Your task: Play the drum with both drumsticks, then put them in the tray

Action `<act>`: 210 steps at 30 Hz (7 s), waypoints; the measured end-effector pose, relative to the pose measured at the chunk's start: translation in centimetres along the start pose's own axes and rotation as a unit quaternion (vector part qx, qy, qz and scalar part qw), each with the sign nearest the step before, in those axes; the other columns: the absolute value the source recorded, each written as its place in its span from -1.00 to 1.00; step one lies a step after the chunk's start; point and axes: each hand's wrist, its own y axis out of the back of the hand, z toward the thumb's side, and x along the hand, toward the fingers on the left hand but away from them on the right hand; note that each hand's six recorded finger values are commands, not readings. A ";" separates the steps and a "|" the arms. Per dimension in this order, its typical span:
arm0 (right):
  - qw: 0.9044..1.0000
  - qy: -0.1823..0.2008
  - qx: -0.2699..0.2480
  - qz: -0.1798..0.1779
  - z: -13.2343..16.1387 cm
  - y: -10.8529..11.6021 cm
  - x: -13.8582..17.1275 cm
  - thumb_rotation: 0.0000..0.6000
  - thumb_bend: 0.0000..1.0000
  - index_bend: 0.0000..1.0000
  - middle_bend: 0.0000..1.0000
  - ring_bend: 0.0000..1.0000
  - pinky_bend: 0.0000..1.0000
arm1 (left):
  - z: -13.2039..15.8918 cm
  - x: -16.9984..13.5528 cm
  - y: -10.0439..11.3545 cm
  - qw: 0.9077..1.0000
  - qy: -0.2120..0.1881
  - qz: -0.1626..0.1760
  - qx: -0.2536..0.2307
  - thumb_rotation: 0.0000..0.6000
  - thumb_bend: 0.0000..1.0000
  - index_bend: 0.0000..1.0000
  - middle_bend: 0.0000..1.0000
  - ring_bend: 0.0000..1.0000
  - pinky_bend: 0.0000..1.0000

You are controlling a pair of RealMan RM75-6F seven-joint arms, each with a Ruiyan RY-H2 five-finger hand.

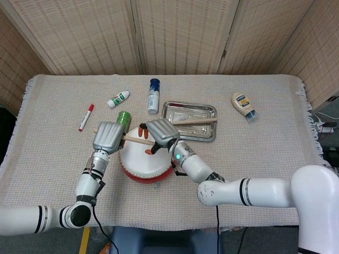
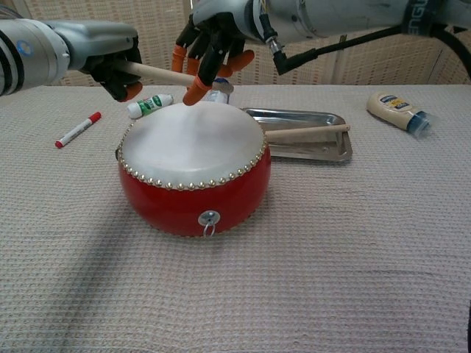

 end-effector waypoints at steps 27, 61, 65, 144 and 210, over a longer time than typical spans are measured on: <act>0.999 0.001 -0.026 -0.021 1.4 -0.8 -1.5 1.00 -0.18 0.59 0.46 0.74 1.00 | 1.1 -0.4 0.1 1.000 -0.010 0.019 0.018 1.00 0.14 0.49 0.84 0.84 1.00; 0.994 0.050 -0.053 -0.084 0.5 -0.1 -0.8 1.00 -0.29 1.00 0.83 0.88 1.00 | 1.1 -1.2 0.9 0.998 -0.024 0.054 0.028 1.00 -0.04 -0.55 -0.16 -0.05 0.59; 0.992 0.060 -0.065 -0.088 0.4 0.0 -0.6 1.00 -0.31 1.00 0.83 0.88 1.00 | 0.8 -1.3 1.2 0.998 -0.024 0.054 0.026 1.00 -0.06 -0.65 -0.27 -0.16 0.47; 0.995 -0.090 0.009 -0.051 -22.2 -1.9 -1.3 1.00 -0.34 1.00 0.84 0.88 1.00 | -12.5 -4.9 0.8 0.995 0.065 0.069 -0.042 1.00 -0.32 -1.00 -1.00 -1.00 -0.54; 0.959 -0.144 0.070 -0.232 -28.6 1.2 23.3 1.00 -0.71 -0.90 -0.73 -0.97 -0.74 | -19.8 -12.4 -3.1 0.984 0.135 0.069 -0.094 1.00 -0.31 -1.00 -0.95 -0.98 -0.56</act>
